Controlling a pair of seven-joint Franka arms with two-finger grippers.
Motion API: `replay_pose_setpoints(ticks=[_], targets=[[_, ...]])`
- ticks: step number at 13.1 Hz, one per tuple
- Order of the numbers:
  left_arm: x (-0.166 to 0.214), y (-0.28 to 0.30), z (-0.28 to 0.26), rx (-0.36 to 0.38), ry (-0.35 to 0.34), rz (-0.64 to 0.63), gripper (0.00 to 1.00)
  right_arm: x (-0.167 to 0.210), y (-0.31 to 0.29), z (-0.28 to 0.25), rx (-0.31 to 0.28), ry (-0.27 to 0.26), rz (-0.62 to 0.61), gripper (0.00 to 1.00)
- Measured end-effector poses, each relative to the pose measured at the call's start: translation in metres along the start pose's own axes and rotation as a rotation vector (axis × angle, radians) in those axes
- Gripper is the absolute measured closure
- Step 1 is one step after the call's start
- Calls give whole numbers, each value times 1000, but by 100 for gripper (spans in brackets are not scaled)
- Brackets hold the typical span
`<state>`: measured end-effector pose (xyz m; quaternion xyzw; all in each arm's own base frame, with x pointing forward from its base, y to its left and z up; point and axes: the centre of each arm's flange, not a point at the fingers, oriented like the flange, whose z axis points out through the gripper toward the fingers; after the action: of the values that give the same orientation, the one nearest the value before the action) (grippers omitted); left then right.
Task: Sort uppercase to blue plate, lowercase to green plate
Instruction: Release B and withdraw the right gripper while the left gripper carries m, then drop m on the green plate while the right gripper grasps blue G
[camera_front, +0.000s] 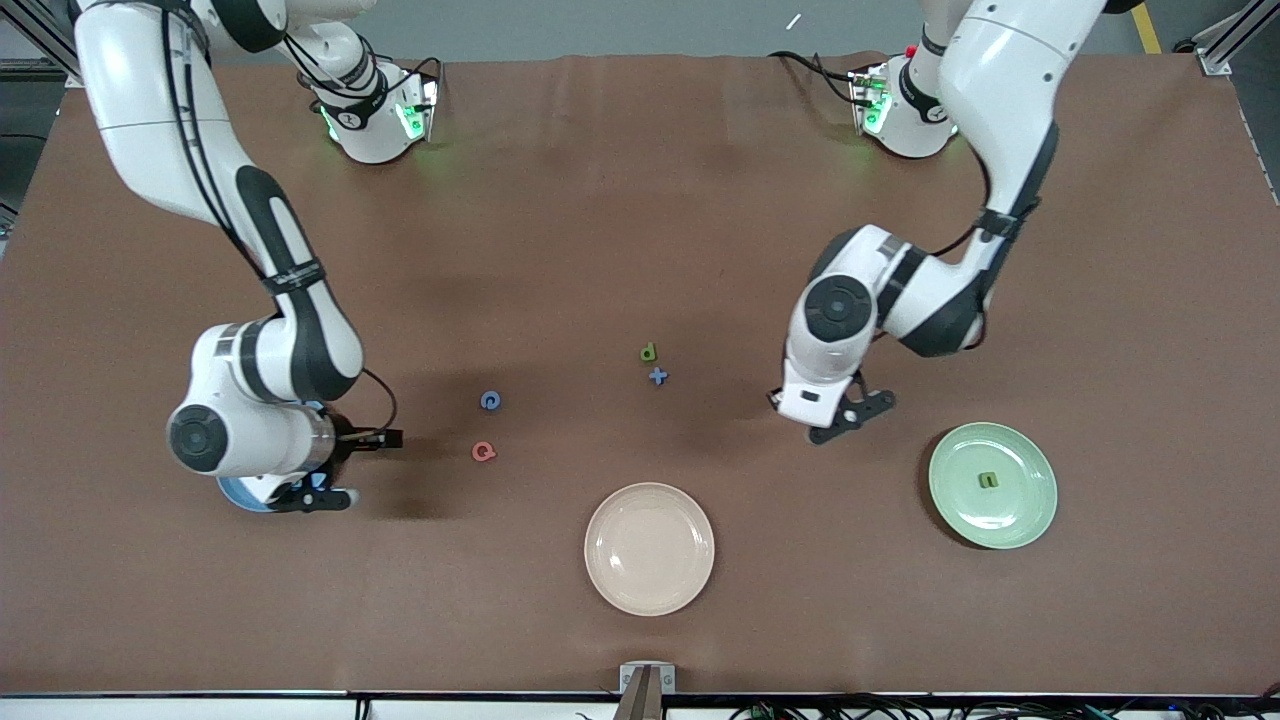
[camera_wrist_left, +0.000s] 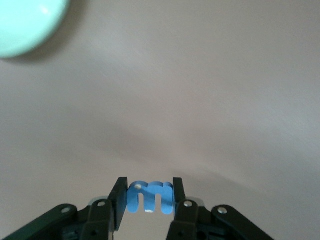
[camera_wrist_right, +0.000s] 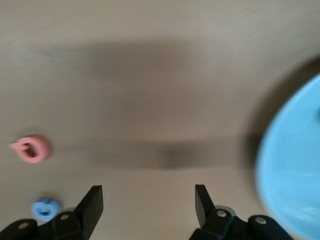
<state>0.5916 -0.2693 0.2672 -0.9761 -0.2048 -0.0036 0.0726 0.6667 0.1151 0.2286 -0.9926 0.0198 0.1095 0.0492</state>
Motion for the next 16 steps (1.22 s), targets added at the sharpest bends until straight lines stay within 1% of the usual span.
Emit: replay_pose_setpoints(ticks=[3, 5, 8, 11, 13, 14, 15, 16], targets=[[59, -63, 13, 11, -22, 73, 59, -23, -64, 4, 41, -22, 2, 17], [89, -101, 21, 11, -36, 141, 59, -40, -93, 15, 65, -36, -5, 17], [116, -138, 27, 3, -42, 242, 59, -56, -106, 54, 68, 6, -7, 17], [136, -158, 29, -6, -38, 294, 59, -72, -123, 75, 55, 12, -11, 17], [144, -159, 33, -13, -38, 315, 59, -73, -128, 75, 55, 23, -10, 22], [148, -158, 37, -16, -38, 324, 59, -73, -127, 77, 56, 32, -8, 27], [154, -162, 43, -16, -32, 336, 59, -74, -125, 79, 55, 37, -6, 28], [164, -172, 51, -13, -18, 357, 59, -75, -124, 81, 53, 37, -5, 36]])
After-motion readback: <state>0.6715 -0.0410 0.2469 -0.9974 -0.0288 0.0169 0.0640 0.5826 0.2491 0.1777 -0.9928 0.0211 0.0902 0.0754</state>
